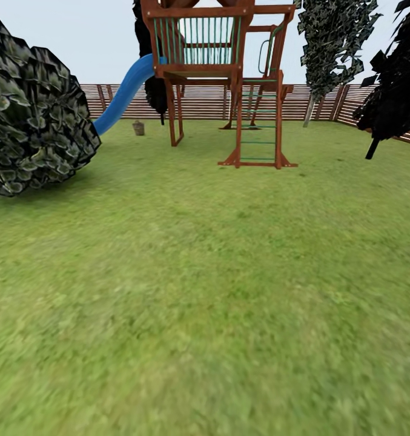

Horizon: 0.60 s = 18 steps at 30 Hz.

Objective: Take the three Easter eggs out of the wicker basket on the lawn in the garden, then place them on the lawn next to a single tree (choose any tree) so that all three eggs are next to the same tree and none are left in the basket.

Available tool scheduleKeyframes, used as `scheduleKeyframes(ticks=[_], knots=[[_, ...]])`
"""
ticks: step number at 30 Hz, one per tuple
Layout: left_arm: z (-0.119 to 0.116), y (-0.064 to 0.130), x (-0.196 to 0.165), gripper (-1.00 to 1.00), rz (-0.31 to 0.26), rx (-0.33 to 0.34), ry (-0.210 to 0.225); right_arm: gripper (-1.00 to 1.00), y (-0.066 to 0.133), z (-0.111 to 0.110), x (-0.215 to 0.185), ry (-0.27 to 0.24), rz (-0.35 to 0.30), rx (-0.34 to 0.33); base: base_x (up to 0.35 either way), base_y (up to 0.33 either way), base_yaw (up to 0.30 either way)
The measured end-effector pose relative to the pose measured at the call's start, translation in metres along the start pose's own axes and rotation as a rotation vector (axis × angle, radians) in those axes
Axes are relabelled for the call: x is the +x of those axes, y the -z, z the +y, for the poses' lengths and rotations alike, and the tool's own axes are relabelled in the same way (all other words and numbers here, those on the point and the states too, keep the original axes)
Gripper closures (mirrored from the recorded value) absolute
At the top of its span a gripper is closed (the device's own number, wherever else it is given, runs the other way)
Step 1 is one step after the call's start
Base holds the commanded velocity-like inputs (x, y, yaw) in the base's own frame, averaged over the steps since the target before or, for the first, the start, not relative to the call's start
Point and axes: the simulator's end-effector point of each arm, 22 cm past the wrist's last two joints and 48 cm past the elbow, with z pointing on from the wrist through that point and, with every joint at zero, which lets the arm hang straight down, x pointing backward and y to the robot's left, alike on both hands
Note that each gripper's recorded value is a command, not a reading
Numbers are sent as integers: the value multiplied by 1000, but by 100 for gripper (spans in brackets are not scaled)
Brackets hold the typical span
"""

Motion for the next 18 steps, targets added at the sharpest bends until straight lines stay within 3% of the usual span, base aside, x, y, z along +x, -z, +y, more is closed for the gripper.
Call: scheduleKeyframes(ticks=[18], knots=[[0,0,0,-100,0,0,0,-100,0,0,0,0,0,-1,328,-185,0]])
